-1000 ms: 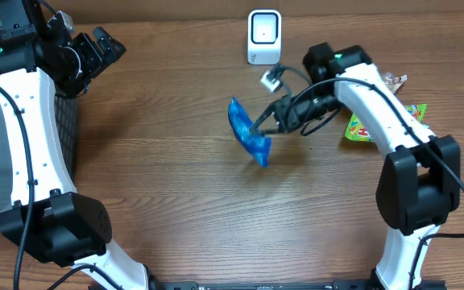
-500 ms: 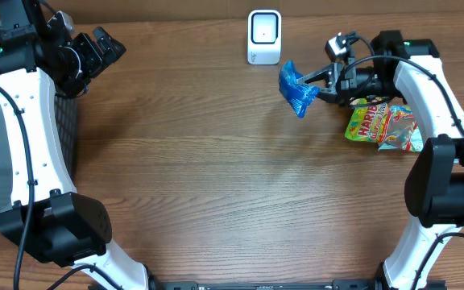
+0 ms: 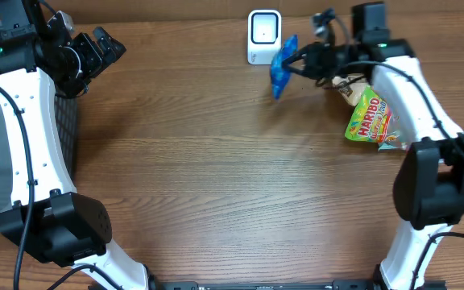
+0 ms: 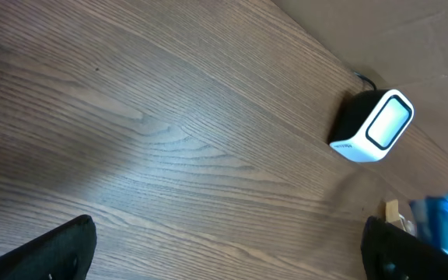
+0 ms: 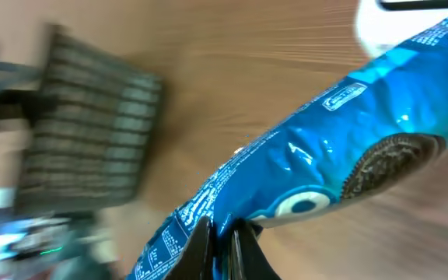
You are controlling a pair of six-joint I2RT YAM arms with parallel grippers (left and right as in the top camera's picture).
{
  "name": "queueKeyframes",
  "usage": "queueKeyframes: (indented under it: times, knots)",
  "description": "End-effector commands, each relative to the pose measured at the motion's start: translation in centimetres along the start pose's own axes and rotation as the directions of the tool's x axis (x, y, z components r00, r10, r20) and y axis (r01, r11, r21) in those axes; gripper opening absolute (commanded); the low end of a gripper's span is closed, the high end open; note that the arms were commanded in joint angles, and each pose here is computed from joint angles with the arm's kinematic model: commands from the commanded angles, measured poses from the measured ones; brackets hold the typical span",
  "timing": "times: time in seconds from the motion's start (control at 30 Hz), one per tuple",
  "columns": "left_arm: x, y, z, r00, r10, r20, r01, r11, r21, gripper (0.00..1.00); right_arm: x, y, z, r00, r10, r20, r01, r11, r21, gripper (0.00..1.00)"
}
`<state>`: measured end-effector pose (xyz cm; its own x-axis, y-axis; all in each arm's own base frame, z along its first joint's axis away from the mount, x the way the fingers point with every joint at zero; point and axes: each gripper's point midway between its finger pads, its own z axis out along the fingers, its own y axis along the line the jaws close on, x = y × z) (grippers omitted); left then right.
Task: Scan the item barcode
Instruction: 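Carry the Oreo pack up to the scanner, then hold the Oreo pack barcode in front of the scanner window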
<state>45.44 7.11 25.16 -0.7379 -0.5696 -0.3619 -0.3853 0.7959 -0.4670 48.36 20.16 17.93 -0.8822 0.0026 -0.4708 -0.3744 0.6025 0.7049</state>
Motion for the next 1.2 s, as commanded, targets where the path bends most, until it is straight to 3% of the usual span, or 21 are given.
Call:
queueKeyframes:
  times: [0.0,0.13,0.2,0.33,0.53,0.77,1.0,1.17]
  knots:
    - [-0.4,-0.6,-0.4,1.0,0.0,0.017,0.0,1.0,0.004,1.0,-2.5,-1.5,0.2,0.979,-0.194,0.066,0.161,0.927,0.338,0.04]
    - [-0.4,-0.6,-0.4,1.0,0.0,0.017,0.0,1.0,0.004,1.0,-4.1,-1.1,1.5,0.924,-0.379,0.054,0.295,0.793,0.533,0.04]
    - [-0.4,-0.6,-0.4,1.0,0.0,0.017,0.0,1.0,0.004,1.0,-5.8,-0.1,1.8,0.859,-0.509,0.051,0.371,0.689,0.622,0.04]
    - [-0.4,-0.6,-0.4,1.0,0.0,0.017,0.0,1.0,0.004,1.0,-7.6,1.0,3.1,0.784,-0.617,0.075,0.441,0.638,0.631,0.04]
    - [-0.4,-0.6,-0.4,1.0,0.0,0.017,0.0,1.0,0.004,1.0,-7.2,-1.6,6.9,0.705,-0.709,-0.019,0.563,0.543,0.623,0.04]
    - [-0.4,-0.6,-0.4,1.0,0.0,0.017,0.0,1.0,0.004,1.0,-5.2,-4.0,10.1,0.704,-0.706,-0.082,0.607,0.537,0.585,0.04]
    - [-0.4,-0.6,-0.4,1.0,0.0,0.017,0.0,1.0,0.004,1.0,-5.8,-4.3,10.1,0.672,-0.735,-0.088,0.622,0.496,0.606,0.04]
    - [-0.4,-0.6,-0.4,1.0,0.0,0.017,0.0,1.0,0.004,1.0,-6.6,-5.9,8.6,0.614,-0.76,-0.212,0.65,0.334,0.683,0.04]
